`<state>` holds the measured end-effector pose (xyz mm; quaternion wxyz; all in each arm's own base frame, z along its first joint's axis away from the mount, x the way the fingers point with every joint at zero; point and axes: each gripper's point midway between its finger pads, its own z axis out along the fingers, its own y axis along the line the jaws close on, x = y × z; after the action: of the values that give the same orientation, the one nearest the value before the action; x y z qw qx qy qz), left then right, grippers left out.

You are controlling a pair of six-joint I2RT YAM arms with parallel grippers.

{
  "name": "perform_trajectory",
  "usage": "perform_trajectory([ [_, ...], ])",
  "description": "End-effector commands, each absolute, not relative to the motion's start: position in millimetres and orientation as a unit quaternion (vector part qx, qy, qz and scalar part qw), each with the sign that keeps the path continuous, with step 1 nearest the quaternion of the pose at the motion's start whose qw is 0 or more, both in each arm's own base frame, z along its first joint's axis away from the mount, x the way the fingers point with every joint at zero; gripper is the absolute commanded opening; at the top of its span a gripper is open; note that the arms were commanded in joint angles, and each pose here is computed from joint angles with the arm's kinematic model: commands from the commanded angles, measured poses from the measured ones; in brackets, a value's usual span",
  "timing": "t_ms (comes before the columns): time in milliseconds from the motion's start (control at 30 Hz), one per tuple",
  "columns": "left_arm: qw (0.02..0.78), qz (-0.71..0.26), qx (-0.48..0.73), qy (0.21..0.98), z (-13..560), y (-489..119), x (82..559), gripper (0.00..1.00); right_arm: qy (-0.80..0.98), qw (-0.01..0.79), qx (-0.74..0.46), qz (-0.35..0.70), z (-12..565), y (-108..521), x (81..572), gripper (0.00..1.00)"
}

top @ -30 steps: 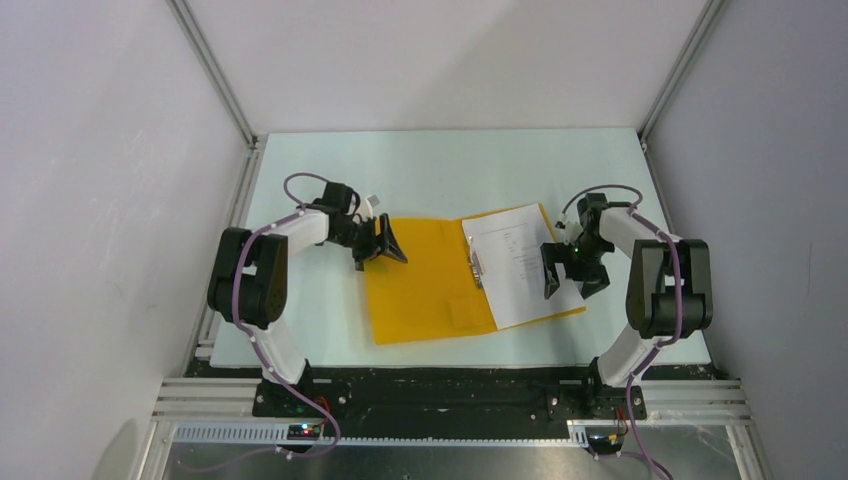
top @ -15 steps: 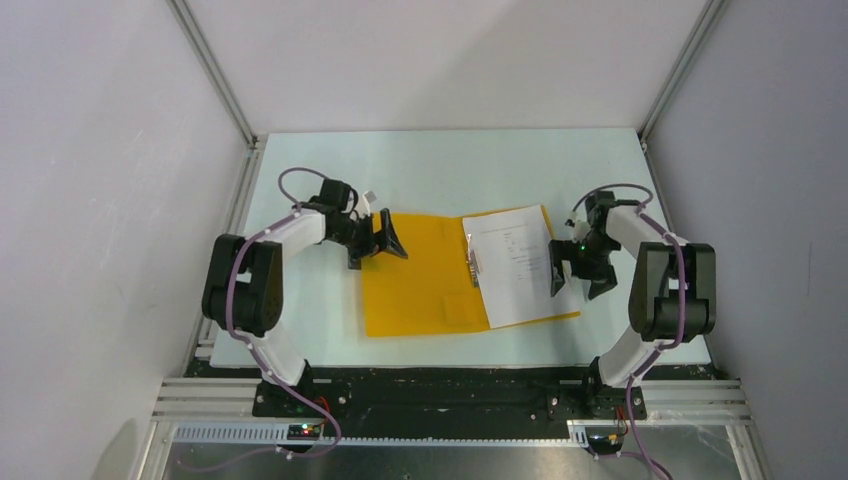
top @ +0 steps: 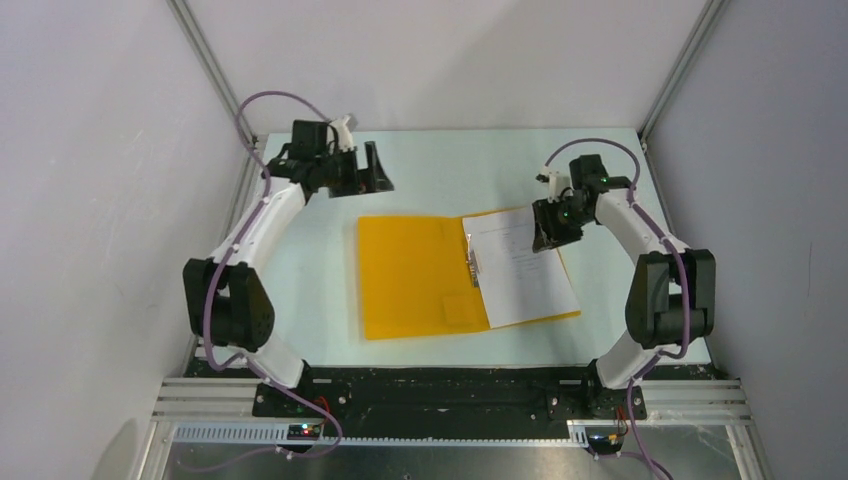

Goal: Put the files into the folder

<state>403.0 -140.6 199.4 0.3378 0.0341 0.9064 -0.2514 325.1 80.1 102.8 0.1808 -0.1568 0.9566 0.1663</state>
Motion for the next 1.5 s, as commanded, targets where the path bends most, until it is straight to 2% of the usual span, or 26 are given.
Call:
perform_trajectory([
  [0, 0.260, -0.368, 0.058, 0.891, 190.5, -217.6, 400.2, 0.97, 0.946, 0.189, -0.130, 0.230, 94.5, 111.7, 351.0, 0.20],
  [67, 0.232, -0.392, 0.055, 0.888, 179.8, -243.6, 401.5, 0.94, 0.950, 0.165, -0.110, 0.240, 80.2, 115.2, 350.4, 0.01],
  [100, 0.229, -0.401, 0.068, 0.884, 179.1, -258.4, 400.0, 0.94, 0.951, 0.156, -0.108, 0.243, 72.8, 116.5, 350.2, 0.00],
  [467, 0.125, -0.470, 0.066, 0.871, 119.0, -337.9, 396.4, 0.86, 0.961, 0.082, -0.065, 0.254, 23.0, 111.4, 343.2, 0.00],
  [700, 0.100, -0.495, 0.080, 0.860, 96.7, -380.1, 394.5, 0.84, 0.967, 0.068, -0.042, 0.243, 16.6, 102.4, 345.9, 0.00],
  [867, 0.097, -0.518, 0.100, 0.844, 104.9, -404.4, 390.4, 0.82, 0.970, 0.054, -0.037, 0.235, 13.3, 98.5, 340.2, 0.00],
  [1100, 0.108, -0.530, 0.121, 0.832, 125.4, -400.7, 376.7, 0.78, 0.972, 0.053, -0.032, 0.226, 12.0, 98.3, 339.5, 0.00],
  [1467, 0.116, -0.544, 0.158, 0.816, 141.8, -404.6, 351.0, 0.78, 0.974, 0.057, -0.030, 0.216, 11.7, 98.9, 342.0, 0.00],
])
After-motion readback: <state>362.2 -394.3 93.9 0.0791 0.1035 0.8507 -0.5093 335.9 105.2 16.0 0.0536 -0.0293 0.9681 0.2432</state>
